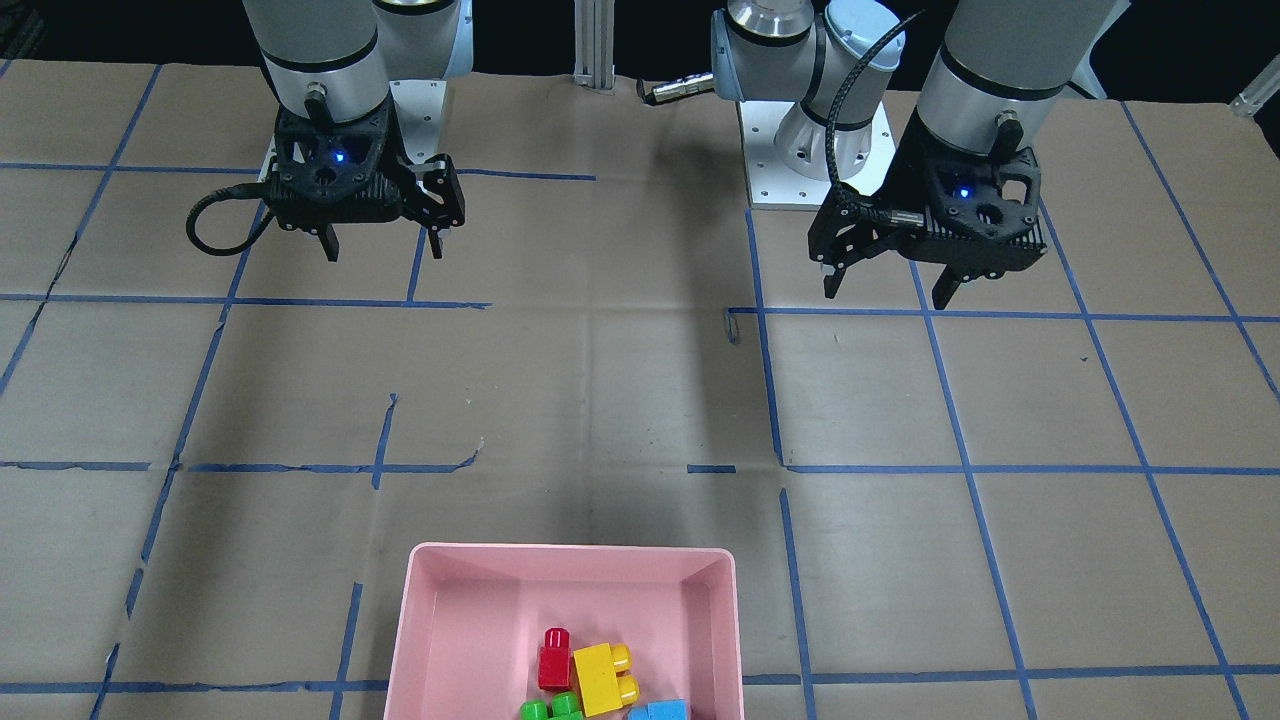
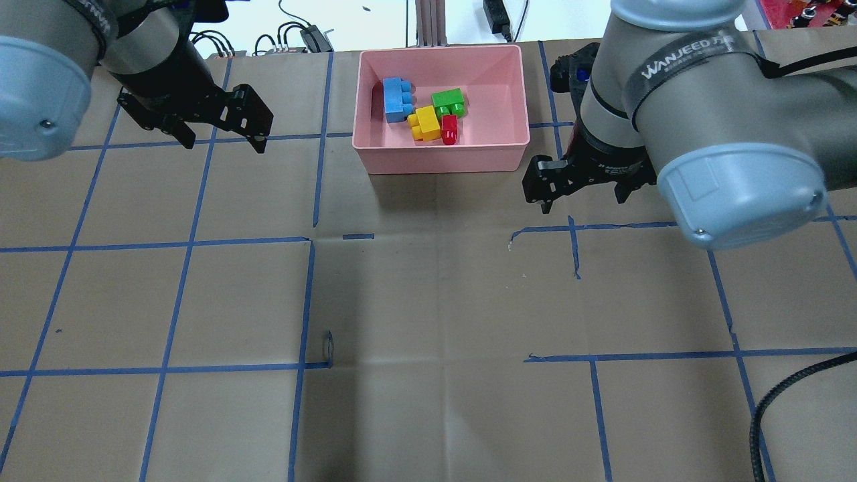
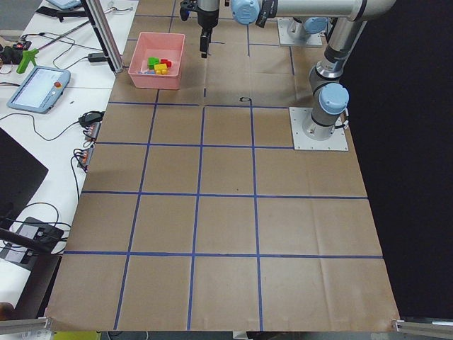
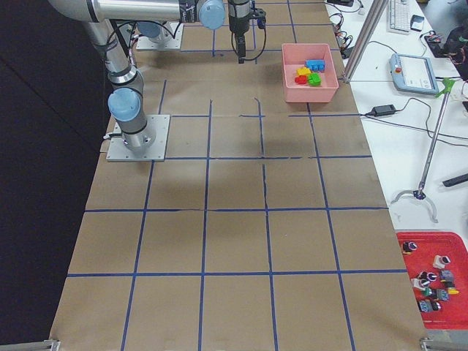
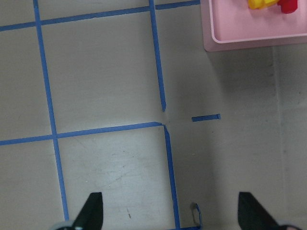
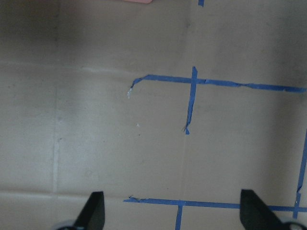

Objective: Put all blocks into box

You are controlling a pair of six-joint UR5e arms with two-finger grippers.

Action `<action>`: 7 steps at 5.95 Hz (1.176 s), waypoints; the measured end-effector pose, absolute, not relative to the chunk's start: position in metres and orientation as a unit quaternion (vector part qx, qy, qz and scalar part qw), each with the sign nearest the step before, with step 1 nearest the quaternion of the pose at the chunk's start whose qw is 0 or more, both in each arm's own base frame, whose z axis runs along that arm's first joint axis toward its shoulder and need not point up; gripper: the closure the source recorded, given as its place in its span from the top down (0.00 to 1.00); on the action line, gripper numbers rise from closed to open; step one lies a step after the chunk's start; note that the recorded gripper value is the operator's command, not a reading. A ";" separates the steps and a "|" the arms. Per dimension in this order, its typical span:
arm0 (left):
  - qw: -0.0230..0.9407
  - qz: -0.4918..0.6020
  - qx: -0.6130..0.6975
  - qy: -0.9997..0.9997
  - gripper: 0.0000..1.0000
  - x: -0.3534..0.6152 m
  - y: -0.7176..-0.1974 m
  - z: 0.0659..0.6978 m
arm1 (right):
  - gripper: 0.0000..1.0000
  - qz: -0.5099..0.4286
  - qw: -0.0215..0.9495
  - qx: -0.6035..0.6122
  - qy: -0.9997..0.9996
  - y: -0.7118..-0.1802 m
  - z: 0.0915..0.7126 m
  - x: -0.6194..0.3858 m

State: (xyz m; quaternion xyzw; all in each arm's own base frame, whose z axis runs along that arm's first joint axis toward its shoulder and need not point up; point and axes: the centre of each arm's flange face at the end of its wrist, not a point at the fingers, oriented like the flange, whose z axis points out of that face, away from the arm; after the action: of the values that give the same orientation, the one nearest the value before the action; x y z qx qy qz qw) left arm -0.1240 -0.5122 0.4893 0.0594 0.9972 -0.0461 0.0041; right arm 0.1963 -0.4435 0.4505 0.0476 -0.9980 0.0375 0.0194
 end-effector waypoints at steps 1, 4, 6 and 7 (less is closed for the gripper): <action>0.005 -0.046 0.060 0.997 1.00 -0.124 -0.512 0.489 | 1.00 0.050 0.019 0.051 -0.997 -0.443 0.465 0.196; 0.006 -0.046 0.060 0.997 1.00 -0.125 -0.511 0.490 | 1.00 0.052 0.020 0.052 -0.997 -0.439 0.478 0.195; 0.007 -0.044 0.060 0.997 1.00 -0.125 -0.512 0.488 | 1.00 0.050 0.020 0.053 -0.997 -0.439 0.477 0.196; 0.007 -0.044 0.060 0.997 1.00 -0.125 -0.512 0.488 | 1.00 0.049 0.019 0.053 -0.997 -0.439 0.475 0.196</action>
State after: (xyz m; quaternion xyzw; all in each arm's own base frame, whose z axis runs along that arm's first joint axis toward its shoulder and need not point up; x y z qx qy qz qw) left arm -0.1248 -0.5119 0.4880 0.0599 0.9972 -0.0439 0.0067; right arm 0.1963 -0.4393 0.4753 0.0531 -0.9972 0.0490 0.0195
